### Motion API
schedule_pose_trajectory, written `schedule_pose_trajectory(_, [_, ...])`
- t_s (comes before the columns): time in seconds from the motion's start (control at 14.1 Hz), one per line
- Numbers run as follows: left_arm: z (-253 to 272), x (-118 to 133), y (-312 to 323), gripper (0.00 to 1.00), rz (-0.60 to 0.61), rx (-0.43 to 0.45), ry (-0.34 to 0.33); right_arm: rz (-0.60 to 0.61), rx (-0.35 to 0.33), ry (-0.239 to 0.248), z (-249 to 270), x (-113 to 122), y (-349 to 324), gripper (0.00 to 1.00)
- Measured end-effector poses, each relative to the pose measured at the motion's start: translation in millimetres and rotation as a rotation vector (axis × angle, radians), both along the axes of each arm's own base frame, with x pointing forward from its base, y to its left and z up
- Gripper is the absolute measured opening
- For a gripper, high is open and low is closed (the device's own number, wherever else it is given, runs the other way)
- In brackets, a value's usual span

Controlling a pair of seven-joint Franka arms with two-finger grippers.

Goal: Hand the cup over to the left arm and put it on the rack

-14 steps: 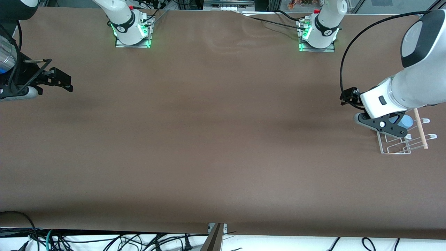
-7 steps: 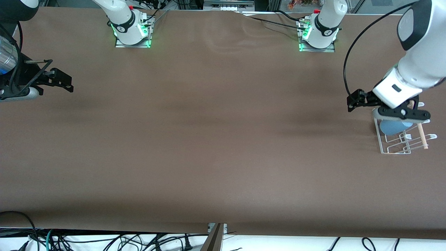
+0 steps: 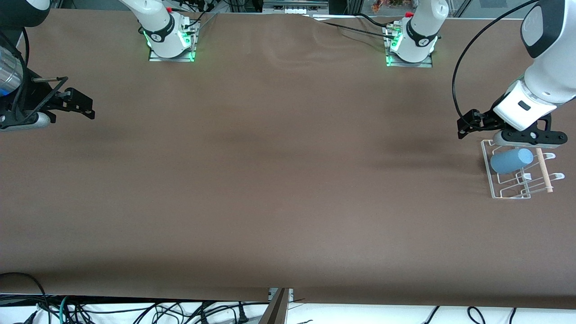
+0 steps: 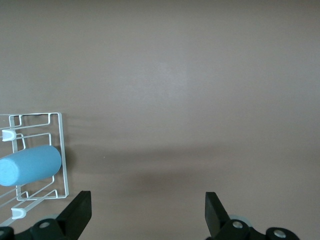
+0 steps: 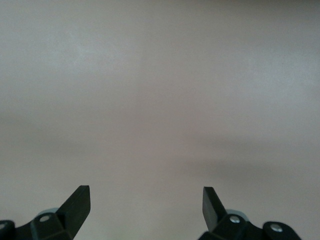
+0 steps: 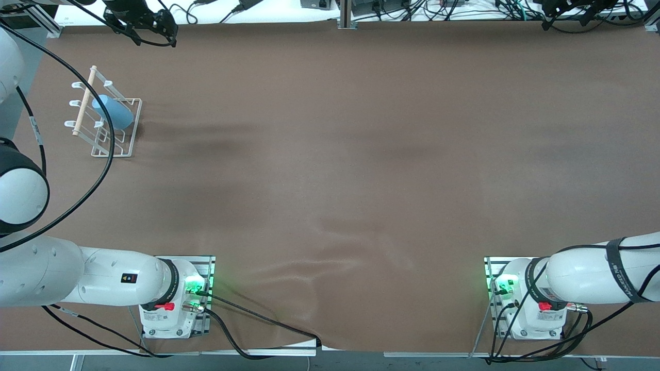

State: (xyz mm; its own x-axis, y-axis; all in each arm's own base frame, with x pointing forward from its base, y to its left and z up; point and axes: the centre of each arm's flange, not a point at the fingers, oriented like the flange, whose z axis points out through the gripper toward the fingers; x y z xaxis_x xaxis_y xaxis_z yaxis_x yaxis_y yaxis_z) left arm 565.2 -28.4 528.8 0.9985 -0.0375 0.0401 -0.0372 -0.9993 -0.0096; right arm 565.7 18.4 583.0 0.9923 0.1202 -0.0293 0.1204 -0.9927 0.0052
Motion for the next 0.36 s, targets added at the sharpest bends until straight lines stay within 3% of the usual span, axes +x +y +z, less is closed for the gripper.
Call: schedule_pose_trajectory(0.36, [0.1, -0.7, -11.8, 1.0, -0.02, 0.0, 0.0, 0.002, 0.0, 0.002, -1.1, 0.5, 1.2, 1.0])
